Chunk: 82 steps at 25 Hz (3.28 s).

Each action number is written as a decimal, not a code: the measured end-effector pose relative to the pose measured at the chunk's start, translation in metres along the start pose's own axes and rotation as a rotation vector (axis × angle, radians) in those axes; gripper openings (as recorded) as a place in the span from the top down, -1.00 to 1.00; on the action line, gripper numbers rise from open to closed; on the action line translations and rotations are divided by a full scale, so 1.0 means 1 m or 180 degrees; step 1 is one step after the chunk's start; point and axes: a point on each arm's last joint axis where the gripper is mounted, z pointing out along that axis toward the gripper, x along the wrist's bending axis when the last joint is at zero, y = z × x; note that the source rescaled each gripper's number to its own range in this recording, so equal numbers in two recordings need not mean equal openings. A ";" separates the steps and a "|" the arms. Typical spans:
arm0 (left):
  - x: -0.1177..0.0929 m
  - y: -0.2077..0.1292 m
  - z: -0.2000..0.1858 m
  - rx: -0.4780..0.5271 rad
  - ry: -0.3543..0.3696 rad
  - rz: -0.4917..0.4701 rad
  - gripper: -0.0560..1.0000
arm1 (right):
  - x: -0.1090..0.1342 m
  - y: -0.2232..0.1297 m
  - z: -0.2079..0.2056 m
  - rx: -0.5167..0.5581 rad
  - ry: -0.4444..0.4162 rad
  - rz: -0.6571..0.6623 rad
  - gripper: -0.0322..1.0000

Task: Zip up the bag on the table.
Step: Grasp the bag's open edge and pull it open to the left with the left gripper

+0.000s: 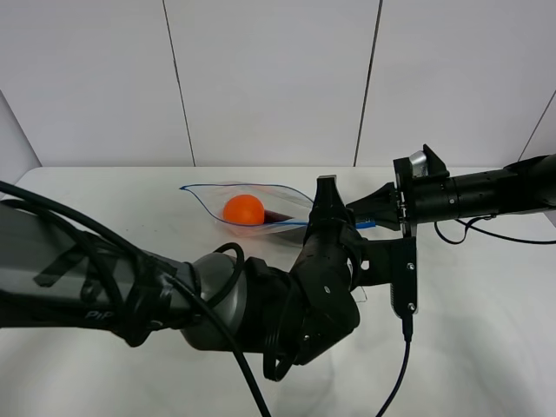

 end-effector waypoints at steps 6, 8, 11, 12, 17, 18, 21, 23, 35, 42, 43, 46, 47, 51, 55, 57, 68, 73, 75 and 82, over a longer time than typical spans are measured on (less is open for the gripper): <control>0.003 -0.004 0.005 0.0030 -0.0013 -0.0024 0.26 | 0.000 0.000 0.000 0.0000 0.0000 0.0000 0.94; 0.003 -0.005 0.005 0.0033 -0.0012 -0.0026 0.29 | 0.000 0.000 0.000 0.0000 0.0000 0.0000 0.94; 0.003 -0.005 0.005 0.0030 -0.0017 -0.0026 0.41 | 0.000 0.000 0.000 0.0000 0.0000 0.0000 0.94; 0.003 -0.005 0.005 0.0025 -0.0022 -0.0026 0.45 | 0.000 0.000 0.000 0.0000 0.0000 0.0000 0.94; 0.001 -0.003 0.005 -0.0030 -0.0089 -0.0025 0.51 | 0.000 0.000 0.000 0.0000 0.0000 0.0000 0.94; 0.001 -0.003 0.005 -0.0035 -0.0094 -0.0025 0.51 | 0.000 0.000 0.000 0.0000 0.0000 0.0000 0.94; 0.000 -0.002 0.005 -0.0043 -0.0101 -0.0024 0.51 | 0.000 0.000 0.000 0.0000 0.0000 0.0000 0.94; 0.000 -0.002 0.004 -0.0053 -0.0109 -0.0022 0.51 | 0.000 0.000 0.000 0.0000 0.0000 0.0000 0.94; -0.001 -0.001 0.004 -0.0064 -0.0117 -0.0006 0.89 | 0.000 0.000 0.000 0.0002 -0.0001 -0.0001 0.94; 0.000 -0.004 0.004 -0.0006 -0.0050 0.0016 0.89 | 0.000 0.000 0.000 0.0002 -0.0001 -0.0001 0.94; -0.001 -0.005 0.003 0.0012 -0.0025 0.0056 0.89 | 0.000 0.000 0.000 0.0002 -0.0001 -0.0001 0.94; -0.002 -0.008 0.003 0.0066 0.0026 0.0160 0.89 | 0.000 0.000 0.001 0.0009 0.0002 -0.0003 0.94; -0.002 -0.008 0.003 0.0073 0.0039 0.0178 0.89 | 0.000 0.000 0.001 0.0009 0.0002 -0.0003 0.94; -0.001 -0.010 0.002 0.0113 0.0087 0.0215 0.89 | 0.000 0.000 0.001 0.0009 0.0002 -0.0003 0.94; 0.000 -0.011 0.002 0.0160 0.0141 0.0356 0.89 | 0.000 -0.001 0.001 0.0035 -0.0012 -0.0015 0.94; 0.001 -0.012 0.001 0.0202 0.0157 0.0426 0.89 | 0.000 -0.002 0.001 0.0058 -0.0027 0.0004 0.94; 0.001 -0.023 0.004 0.0495 0.0069 0.0499 0.89 | -0.007 -0.006 0.000 0.0188 -0.0279 0.0018 0.94; 0.003 -0.035 0.009 0.0704 -0.0019 0.0477 0.89 | -0.009 -0.005 0.000 0.0162 -0.0369 -0.0004 0.94; 0.005 -0.040 0.012 0.0796 -0.0038 0.0476 0.89 | -0.010 -0.005 0.000 0.0166 -0.0401 -0.0014 0.94; 0.015 -0.058 0.023 0.1017 -0.0038 0.0467 0.89 | -0.014 -0.004 0.000 0.0134 -0.0511 -0.0027 0.94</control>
